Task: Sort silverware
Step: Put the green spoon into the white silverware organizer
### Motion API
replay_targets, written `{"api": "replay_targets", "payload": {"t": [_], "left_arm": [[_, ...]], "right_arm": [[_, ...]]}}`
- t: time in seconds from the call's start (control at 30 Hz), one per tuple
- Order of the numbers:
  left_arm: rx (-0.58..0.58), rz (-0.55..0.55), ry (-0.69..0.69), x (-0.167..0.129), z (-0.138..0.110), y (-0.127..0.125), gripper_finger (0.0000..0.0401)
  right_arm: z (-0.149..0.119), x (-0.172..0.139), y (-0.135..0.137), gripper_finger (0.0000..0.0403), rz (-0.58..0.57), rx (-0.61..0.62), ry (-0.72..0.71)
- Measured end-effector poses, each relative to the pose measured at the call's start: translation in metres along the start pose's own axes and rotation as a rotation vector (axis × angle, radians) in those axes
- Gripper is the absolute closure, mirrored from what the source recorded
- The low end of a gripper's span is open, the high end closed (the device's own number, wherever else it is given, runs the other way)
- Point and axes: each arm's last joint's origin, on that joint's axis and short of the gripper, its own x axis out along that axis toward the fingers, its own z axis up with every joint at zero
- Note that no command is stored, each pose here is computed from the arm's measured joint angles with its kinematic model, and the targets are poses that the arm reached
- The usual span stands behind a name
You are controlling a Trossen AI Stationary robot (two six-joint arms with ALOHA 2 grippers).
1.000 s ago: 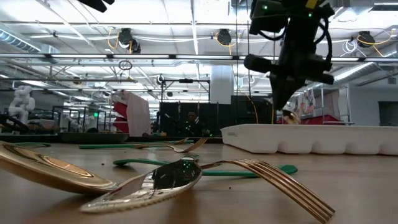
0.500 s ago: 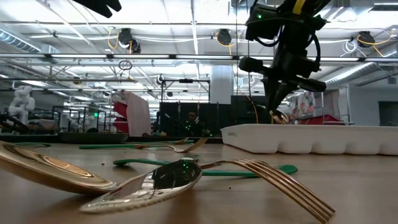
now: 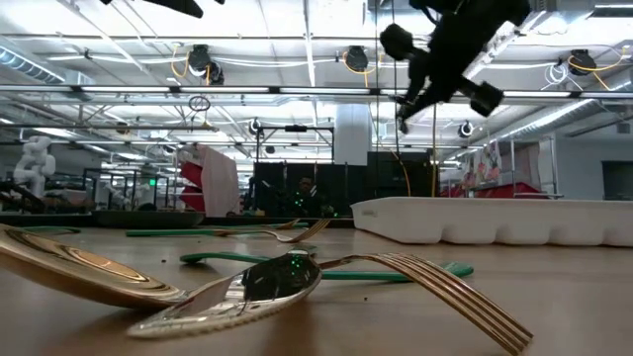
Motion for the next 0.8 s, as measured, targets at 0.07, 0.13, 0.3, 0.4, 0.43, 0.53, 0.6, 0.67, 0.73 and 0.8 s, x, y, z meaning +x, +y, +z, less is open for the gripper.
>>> {"api": "replay_targets", "payload": {"t": [0.07, 0.13, 0.3, 0.4, 0.43, 0.53, 0.6, 0.67, 0.73, 0.8], "left_arm": [[-0.003, 0.004, -0.001, 0.001, 0.000, 0.000, 0.0205], [-0.004, 0.008, -0.001, 0.002, 0.001, 0.000, 0.0205], [-0.003, 0.008, 0.005, 0.002, 0.001, 0.000, 0.0205], [-0.001, 0.009, 0.029, 0.002, 0.000, 0.000, 0.0205], [-0.001, 0.009, 0.035, 0.002, 0.000, 0.000, 0.0205], [0.000, 0.010, 0.047, 0.002, -0.001, 0.001, 0.0205], [0.000, 0.010, 0.048, 0.002, -0.001, 0.001, 0.0205], [0.001, 0.010, 0.048, 0.002, -0.001, 0.001, 0.0205], [0.004, 0.012, 0.049, 0.002, -0.001, 0.001, 0.0205], [0.015, 0.014, 0.048, 0.003, -0.001, 0.001, 0.0205]], "right_arm": [[-0.006, 0.000, 0.011, 0.0402, 0.111, -0.028, 0.018], [-0.010, 0.005, 0.019, 0.0402, 0.203, -0.068, 0.026], [-0.014, 0.036, 0.031, 0.0402, 0.290, -0.173, 0.014], [-0.018, 0.054, 0.037, 0.0402, 0.361, -0.227, 0.006], [-0.018, 0.059, 0.039, 0.0402, 0.378, -0.247, 0.002], [-0.021, 0.070, 0.041, 0.0402, 0.398, -0.304, 0.003], [-0.023, 0.074, 0.039, 0.0402, 0.383, -0.330, 0.009], [-0.025, 0.078, 0.040, 0.0402, 0.389, -0.329, 0.009], [-0.027, 0.083, 0.041, 0.0402, 0.398, -0.330, 0.006], [-0.029, 0.088, 0.044, 0.0403, 0.425, -0.332, 0.001]]}}
